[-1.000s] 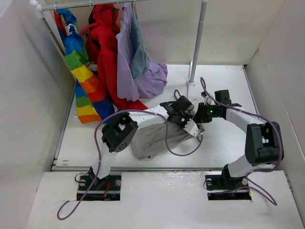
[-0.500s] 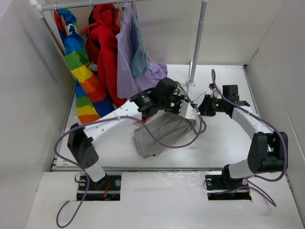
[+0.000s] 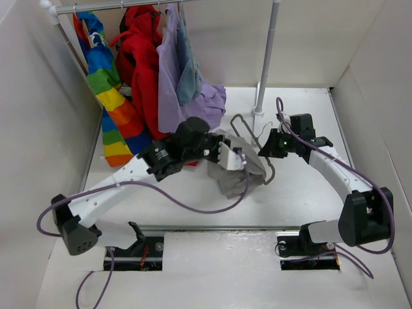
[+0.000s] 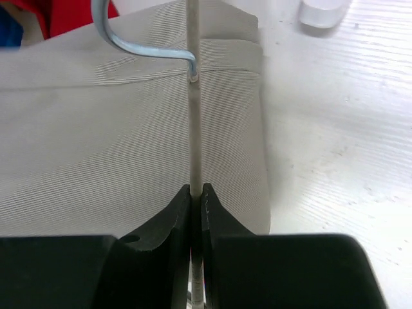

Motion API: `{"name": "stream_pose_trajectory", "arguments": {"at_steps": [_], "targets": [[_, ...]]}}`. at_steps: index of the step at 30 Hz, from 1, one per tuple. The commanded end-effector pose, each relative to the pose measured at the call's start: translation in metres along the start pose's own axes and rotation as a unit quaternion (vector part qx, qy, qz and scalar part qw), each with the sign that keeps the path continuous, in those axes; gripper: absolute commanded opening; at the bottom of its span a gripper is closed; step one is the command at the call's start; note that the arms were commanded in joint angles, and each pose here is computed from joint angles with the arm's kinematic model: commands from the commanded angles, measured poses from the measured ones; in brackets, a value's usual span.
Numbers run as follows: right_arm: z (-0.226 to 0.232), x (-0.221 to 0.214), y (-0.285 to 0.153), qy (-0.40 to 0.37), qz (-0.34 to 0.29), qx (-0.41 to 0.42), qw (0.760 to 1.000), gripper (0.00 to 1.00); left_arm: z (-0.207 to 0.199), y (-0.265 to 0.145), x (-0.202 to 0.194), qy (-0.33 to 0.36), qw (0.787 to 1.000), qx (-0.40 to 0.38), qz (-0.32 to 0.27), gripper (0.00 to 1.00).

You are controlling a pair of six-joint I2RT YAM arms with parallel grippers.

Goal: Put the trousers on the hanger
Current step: Place the trousers on the hanger, then place the hanger at the clothesline.

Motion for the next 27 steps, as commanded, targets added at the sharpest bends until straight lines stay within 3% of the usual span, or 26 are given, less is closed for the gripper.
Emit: {"name": "stream_pose_trajectory", "arguments": {"at_steps": [1,3,6,7,8,10,16,23,27], "targets": [[0.011,0.015,-0.019,-0.015,-0.04,-0.009,0.999,0.0,-0.022,-0.015,-0.017,0.034,0.999,0.016,0.001,0.0],[0.019,0.022,-0.023,-0.026,-0.038,-0.004,0.999,0.0,-0.038,-0.012,-0.024,0.046,0.999,0.005,-0.003,0.05],[0.032,0.033,-0.034,-0.037,-0.041,0.001,0.998,0.0,-0.057,-0.006,-0.036,0.036,0.999,-0.018,0.005,0.3],[0.034,0.036,-0.037,-0.037,-0.042,0.001,0.998,0.0,-0.06,-0.007,-0.037,0.03,0.999,-0.023,0.009,0.52],[0.039,0.039,-0.043,-0.041,-0.049,0.003,0.998,0.0,-0.061,-0.007,-0.038,0.023,0.999,-0.027,0.012,0.62],[0.053,0.049,-0.059,-0.055,-0.06,0.01,0.997,0.0,-0.064,-0.007,-0.039,0.001,0.999,-0.031,0.015,0.72],[0.1,0.083,-0.119,-0.098,-0.126,0.025,0.987,0.0,-0.056,-0.008,-0.032,-0.056,0.998,-0.012,0.031,0.76],[0.142,0.106,-0.165,-0.186,-0.144,0.048,0.971,0.0,-0.037,-0.021,-0.026,-0.132,0.99,0.04,0.022,0.76],[0.146,0.106,-0.171,-0.246,-0.125,0.08,0.958,0.0,0.008,-0.041,-0.012,-0.191,0.973,0.13,-0.023,0.64]]}}
Point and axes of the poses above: each gripper's point midway between its finger pads, its own y axis out along the fingers, its own z axis along the line the jaws close on, x = y × z, the point moved 10 cm from there along -y, back along the fingers, and after that the axes turned 2 degrees about -y, right-handed, at the moved point
